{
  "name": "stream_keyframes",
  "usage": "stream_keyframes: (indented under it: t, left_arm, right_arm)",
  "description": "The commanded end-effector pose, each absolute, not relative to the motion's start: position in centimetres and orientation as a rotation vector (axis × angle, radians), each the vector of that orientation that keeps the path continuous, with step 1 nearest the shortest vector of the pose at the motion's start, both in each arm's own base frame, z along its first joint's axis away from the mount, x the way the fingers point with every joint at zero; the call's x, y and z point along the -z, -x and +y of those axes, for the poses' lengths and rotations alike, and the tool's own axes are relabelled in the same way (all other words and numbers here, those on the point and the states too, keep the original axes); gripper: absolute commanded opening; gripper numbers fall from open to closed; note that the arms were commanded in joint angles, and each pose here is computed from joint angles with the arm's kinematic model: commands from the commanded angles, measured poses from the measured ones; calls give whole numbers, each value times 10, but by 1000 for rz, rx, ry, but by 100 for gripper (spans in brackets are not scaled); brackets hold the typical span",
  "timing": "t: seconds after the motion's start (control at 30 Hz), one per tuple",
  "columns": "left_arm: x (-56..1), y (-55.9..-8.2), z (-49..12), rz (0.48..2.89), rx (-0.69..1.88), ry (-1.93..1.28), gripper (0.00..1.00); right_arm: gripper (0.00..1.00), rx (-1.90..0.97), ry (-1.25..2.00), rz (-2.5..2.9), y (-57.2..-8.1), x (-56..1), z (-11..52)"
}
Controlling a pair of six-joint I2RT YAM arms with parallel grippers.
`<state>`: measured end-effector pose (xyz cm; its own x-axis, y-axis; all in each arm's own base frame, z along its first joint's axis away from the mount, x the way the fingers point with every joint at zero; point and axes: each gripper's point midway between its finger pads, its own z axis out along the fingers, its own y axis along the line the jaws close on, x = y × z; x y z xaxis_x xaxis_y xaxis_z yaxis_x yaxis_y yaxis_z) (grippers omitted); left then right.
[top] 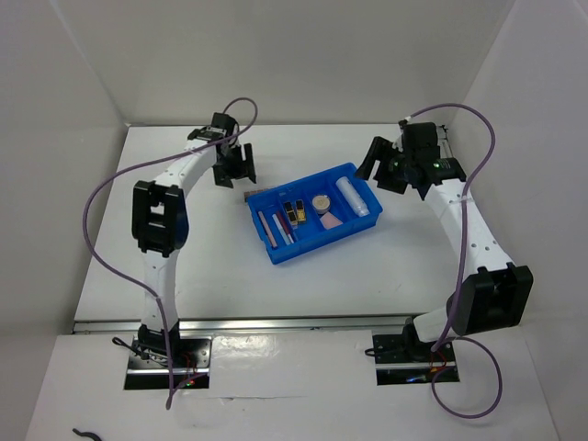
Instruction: Organize the makeup
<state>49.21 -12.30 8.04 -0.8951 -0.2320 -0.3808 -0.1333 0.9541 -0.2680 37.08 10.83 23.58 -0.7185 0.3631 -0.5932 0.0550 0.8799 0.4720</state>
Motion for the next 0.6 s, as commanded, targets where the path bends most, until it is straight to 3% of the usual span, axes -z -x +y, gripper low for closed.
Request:
stream_keyframes:
  t: [0.0,0.13,0.57]
  left_arm:
    - [-69,-494,-143,2726,343,183,86]
    - [-52,-497,-152,2759,243,139,86]
    - [-7,-475,-91,2858,-248,201,84]
  right_arm:
    - [80,-563,-282,2256,-382,-258,113]
    - [80,-553,-287,2255,-382,-258,112]
    - [80,-543,-292,2253,-385,-258,110]
